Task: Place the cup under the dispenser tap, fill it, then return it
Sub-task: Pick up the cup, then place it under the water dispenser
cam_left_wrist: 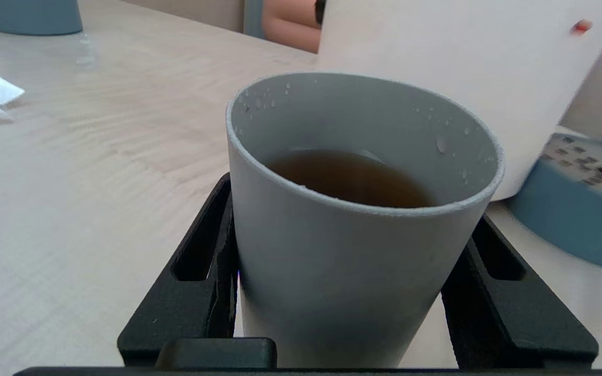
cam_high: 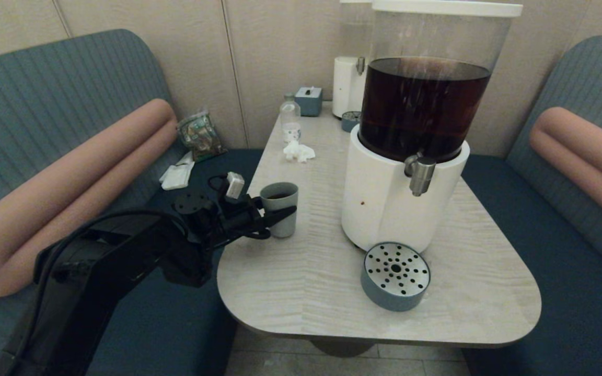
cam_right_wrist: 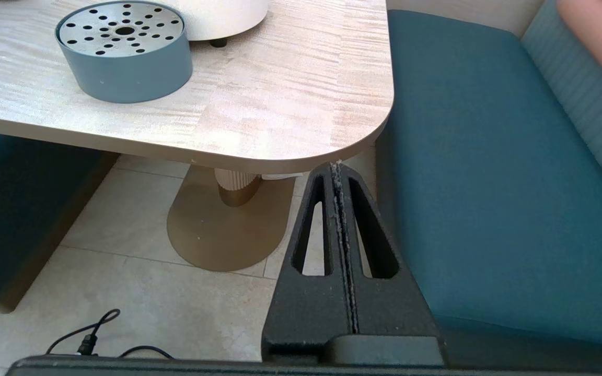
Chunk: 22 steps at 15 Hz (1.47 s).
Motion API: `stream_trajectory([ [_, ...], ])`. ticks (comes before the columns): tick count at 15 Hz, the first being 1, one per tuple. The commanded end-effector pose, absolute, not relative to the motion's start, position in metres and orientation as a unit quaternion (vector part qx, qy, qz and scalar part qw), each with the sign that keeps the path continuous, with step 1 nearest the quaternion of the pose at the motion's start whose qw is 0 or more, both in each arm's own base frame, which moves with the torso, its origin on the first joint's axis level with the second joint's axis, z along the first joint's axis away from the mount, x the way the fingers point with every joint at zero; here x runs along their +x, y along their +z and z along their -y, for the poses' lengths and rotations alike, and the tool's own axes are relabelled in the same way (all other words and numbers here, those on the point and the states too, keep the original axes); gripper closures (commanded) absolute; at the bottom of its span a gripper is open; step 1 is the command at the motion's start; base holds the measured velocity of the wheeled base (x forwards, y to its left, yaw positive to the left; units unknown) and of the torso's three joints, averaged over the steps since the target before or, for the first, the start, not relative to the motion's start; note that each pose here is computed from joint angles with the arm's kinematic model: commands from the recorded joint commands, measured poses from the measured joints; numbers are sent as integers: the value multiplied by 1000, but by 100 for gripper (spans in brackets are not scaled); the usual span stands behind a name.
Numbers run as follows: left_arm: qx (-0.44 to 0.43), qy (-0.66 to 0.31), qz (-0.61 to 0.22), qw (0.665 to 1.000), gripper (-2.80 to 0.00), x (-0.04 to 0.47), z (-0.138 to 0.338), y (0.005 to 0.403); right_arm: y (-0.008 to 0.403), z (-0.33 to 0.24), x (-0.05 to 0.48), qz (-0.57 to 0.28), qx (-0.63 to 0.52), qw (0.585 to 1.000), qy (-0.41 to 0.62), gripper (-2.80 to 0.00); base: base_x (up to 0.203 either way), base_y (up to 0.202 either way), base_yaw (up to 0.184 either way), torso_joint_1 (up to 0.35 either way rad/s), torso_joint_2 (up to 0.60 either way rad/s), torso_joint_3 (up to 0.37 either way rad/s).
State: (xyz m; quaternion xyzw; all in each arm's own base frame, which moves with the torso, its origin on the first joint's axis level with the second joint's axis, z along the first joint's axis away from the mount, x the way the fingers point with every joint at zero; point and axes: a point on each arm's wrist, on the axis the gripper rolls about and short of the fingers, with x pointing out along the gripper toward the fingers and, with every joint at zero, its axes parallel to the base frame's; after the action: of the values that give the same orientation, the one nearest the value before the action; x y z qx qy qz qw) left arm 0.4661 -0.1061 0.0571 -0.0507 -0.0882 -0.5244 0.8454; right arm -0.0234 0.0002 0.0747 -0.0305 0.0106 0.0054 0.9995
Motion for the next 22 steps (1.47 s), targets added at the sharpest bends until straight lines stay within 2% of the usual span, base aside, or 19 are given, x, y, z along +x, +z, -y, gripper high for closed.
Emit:
stream_trajectory([
  [1,-45,-527,99,843,0,453,104,81,75,0,-24,-9,-31,999,6,0,0,0,0,0,0,0],
  [10,-32,-540,84,837,0,393,109,119,75,0,-24,-10,-31,999,6,0,0,0,0,0,0,0],
  [16,-44,-575,91,812,0,356,152,140,75,0,-24,-10,-31,999,6,0,0,0,0,0,0,0],
  [22,-66,-602,92,791,0,339,202,140,75,0,-24,-9,-31,999,6,0,0,0,0,0,0,0],
])
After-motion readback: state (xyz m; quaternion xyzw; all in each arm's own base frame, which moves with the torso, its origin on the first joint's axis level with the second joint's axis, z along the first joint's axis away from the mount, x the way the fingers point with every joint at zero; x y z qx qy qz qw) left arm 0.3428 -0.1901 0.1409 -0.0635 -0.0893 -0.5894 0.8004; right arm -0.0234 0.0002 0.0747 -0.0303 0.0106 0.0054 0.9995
